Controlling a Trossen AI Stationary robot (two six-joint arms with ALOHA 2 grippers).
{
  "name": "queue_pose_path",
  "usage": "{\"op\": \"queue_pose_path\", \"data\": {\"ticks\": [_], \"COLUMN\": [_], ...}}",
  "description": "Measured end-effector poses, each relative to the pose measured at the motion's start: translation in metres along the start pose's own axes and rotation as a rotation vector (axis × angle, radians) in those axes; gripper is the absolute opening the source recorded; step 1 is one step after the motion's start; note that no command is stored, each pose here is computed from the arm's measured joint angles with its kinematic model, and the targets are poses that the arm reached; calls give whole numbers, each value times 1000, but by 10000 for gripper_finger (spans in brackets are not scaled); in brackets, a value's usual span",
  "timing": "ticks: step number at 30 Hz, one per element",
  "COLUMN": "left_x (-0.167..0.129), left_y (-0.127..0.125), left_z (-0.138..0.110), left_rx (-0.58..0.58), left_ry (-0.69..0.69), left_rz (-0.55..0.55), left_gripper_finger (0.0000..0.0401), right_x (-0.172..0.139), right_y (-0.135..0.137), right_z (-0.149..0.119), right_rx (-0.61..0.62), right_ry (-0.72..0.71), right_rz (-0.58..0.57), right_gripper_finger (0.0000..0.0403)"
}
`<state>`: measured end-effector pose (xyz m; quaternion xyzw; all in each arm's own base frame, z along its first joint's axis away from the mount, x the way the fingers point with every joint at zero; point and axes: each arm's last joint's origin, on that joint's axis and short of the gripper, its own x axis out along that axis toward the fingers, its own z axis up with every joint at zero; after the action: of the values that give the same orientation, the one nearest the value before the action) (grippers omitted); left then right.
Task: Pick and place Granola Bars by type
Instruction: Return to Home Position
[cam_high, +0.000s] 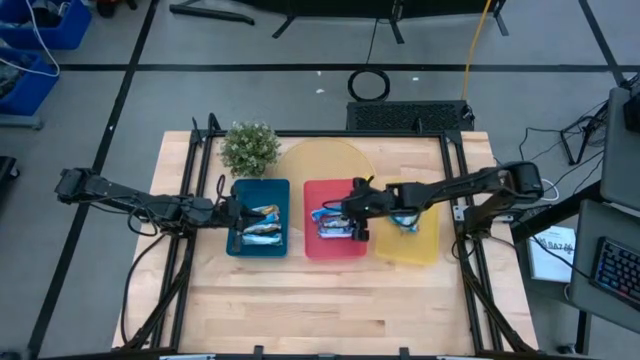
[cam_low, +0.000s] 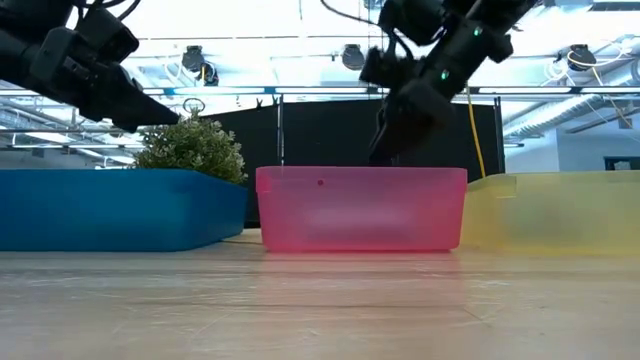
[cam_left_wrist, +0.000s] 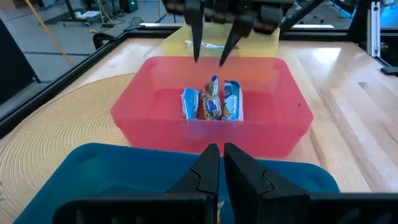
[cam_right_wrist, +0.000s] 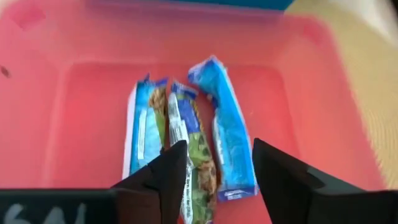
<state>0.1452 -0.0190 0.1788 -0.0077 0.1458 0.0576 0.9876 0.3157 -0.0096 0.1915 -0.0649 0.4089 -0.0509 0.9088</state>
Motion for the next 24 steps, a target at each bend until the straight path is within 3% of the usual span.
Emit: {"op": "queue_pose_path", "data": {"ticks": [6,9,12,18,21,24], "left_x": [0,0,-1,-3,-6,-13], "left_y": [0,0,0,1,1,1], "left_z": [-3,-4,-4,0,2,11], "left_rx": [3,-11,-52,-63,-27,6], "left_ry": [26,40,37,6,-21,-53], "left_rz": [2,4,4,0,-30,-73], "left_gripper_finger": [33,33,33,32,17,6], "right_x": [-27,-43,-63,-101,-120,-138], "right_y": [-1,-4,-7,-13,-15,-14], "right_z": [11,16,23,25,21,10], "right_rx": [-9,-79,-99,-75,-73,-91], "right_ry": [-92,-150,-235,-324,-354,-470], "right_rz": [2,-6,9,17,20,89], "right_gripper_finger": [172,159,125,12,11,5]}}
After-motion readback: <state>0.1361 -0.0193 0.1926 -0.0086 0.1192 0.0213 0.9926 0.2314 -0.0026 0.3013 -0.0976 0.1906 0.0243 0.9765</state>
